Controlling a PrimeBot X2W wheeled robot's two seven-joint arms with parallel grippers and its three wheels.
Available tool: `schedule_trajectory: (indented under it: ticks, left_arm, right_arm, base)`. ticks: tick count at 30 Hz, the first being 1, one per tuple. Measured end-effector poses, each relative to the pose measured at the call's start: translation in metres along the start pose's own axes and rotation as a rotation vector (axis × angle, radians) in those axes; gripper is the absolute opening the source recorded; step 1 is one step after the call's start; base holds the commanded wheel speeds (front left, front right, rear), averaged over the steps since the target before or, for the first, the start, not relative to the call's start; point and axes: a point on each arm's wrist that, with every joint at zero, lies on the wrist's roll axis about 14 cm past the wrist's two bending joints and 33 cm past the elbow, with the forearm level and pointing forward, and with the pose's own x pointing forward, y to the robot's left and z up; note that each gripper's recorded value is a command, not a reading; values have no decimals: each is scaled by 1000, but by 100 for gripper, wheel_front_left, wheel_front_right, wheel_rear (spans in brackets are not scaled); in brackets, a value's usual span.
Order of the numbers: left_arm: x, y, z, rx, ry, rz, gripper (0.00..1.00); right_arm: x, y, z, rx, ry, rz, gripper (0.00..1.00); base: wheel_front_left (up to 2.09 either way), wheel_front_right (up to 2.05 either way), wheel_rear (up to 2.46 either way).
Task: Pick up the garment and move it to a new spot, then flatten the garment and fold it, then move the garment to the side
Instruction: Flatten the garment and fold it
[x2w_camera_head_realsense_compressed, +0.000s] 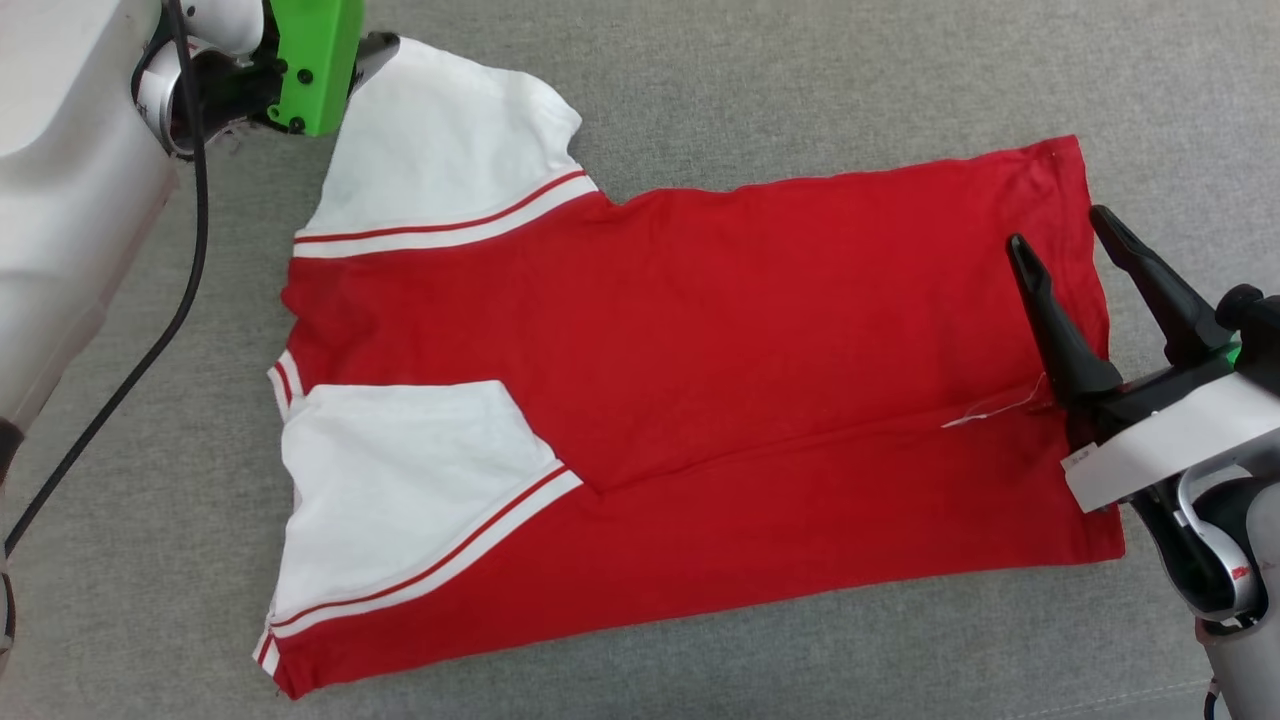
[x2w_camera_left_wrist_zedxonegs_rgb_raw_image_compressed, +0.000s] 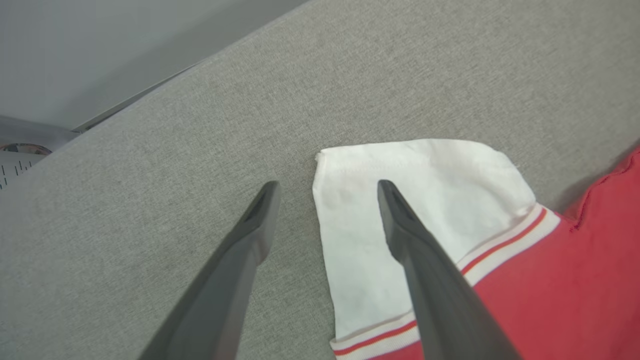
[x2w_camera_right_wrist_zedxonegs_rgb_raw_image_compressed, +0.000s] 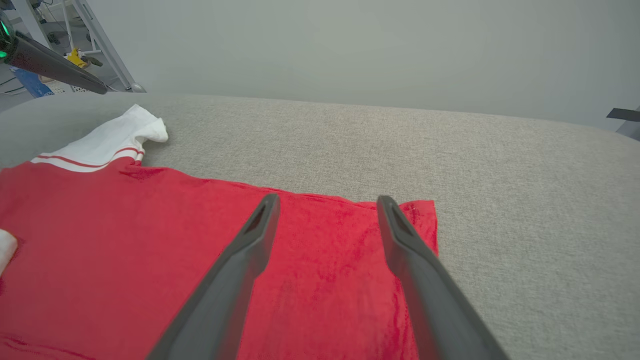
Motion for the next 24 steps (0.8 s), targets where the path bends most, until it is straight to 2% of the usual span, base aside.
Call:
schedule_trajectory:
  ticks: [6, 13, 14, 15, 24]
  left_arm:
    - [41, -4, -36, -18, 164, -49, 100]
    - [59, -7, -41, -2, 199, -84, 100]
    - [60, -8, -40, 4, 196, -88, 34]
    - [60, -8, -39, 9, 194, -89, 0]
    - [39, -18, -22, 45, 61, -98, 0]
  right_arm:
    - [8, -9, -19, -2, 40, -15, 100]
    - [6, -21, -38, -5, 83, -48, 100]
    - [6, -22, -39, -3, 85, -52, 100]
    - [6, -23, -39, -2, 86, -54, 100]
    - [15, -44, 2, -95, 10, -65, 100]
  base:
    - [0, 0, 0]
    - [0, 0, 0]
    - [0, 0, 0]
    - [0, 0, 0]
    - [0, 0, 0]
